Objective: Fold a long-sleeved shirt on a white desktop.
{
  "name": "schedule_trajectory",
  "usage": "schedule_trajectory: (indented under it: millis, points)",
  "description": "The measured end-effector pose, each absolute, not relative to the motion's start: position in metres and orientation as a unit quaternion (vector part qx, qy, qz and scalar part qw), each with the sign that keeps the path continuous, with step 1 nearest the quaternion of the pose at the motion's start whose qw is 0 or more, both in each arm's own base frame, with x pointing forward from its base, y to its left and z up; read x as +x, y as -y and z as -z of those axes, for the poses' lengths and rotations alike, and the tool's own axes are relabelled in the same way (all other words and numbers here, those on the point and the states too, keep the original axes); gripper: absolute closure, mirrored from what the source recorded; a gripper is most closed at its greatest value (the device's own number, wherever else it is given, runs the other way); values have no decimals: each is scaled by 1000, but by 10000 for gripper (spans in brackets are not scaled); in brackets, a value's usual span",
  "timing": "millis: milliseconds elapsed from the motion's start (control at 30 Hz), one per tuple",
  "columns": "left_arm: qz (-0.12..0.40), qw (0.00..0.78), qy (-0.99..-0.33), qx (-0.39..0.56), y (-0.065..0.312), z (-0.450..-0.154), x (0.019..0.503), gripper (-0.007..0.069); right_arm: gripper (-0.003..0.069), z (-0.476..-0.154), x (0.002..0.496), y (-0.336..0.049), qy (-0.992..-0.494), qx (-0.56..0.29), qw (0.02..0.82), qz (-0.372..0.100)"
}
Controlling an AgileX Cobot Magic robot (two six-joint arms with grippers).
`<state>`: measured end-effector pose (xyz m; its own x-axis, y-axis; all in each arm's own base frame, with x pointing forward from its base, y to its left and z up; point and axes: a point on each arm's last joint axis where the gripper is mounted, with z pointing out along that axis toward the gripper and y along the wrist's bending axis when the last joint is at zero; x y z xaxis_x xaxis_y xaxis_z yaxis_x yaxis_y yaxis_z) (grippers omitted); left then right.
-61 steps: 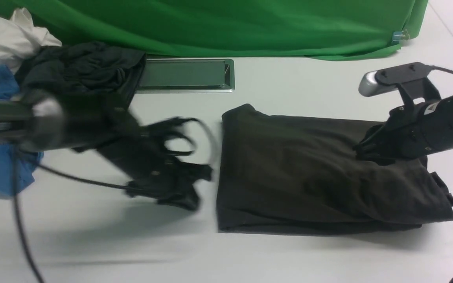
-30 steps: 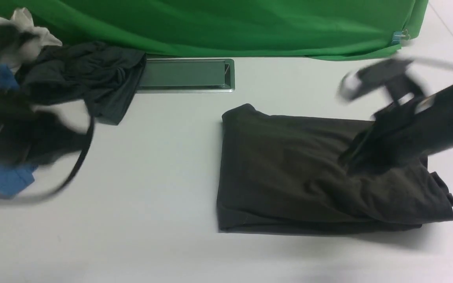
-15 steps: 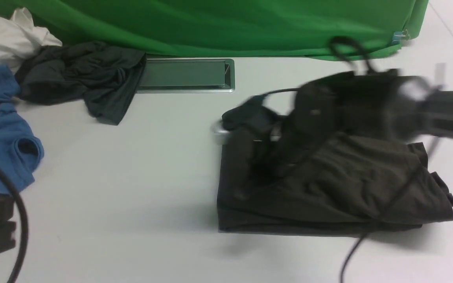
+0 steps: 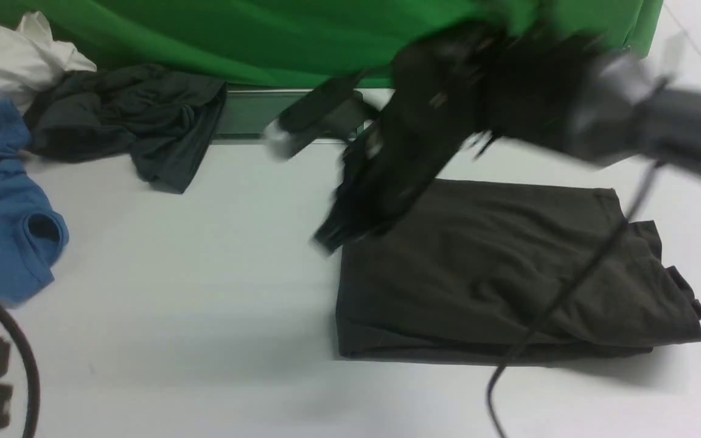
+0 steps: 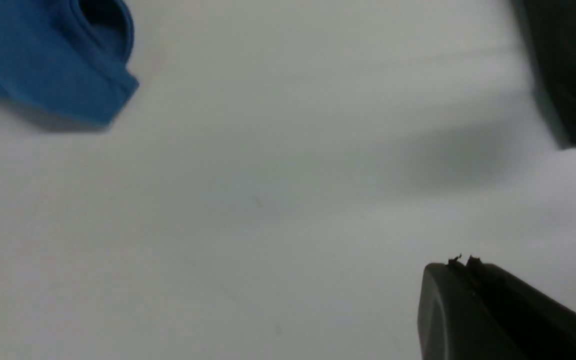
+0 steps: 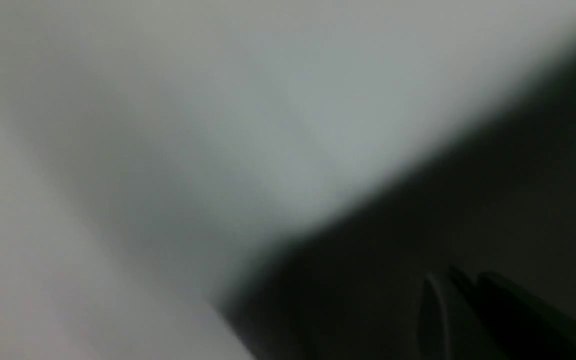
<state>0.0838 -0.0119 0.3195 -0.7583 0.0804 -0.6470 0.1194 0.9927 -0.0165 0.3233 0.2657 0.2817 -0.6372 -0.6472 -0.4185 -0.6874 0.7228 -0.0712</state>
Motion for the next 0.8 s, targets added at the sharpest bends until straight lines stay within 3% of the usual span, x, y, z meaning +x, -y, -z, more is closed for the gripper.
schedule_trajectory:
  millis: [133,167,333,567,800]
  points:
    - [32,343,-938,52,11,-320,74,605,566,-330,311,-232,-892,-345,291,-29]
    - [32,344,-937,52,10,-320,70,605,566,-353,299,-213,-881,-331,336,-36]
    - [59,347,-934,53,12,-321,48,605,566,-390,241,-145,-842,-268,463,-67]
    - [143,417,-895,60,19,-328,9,605,566,-378,138,-73,-772,-225,585,-101]
    - [110,516,-847,69,11,-336,-4,605,566,-341,85,-41,-767,-216,595,-102]
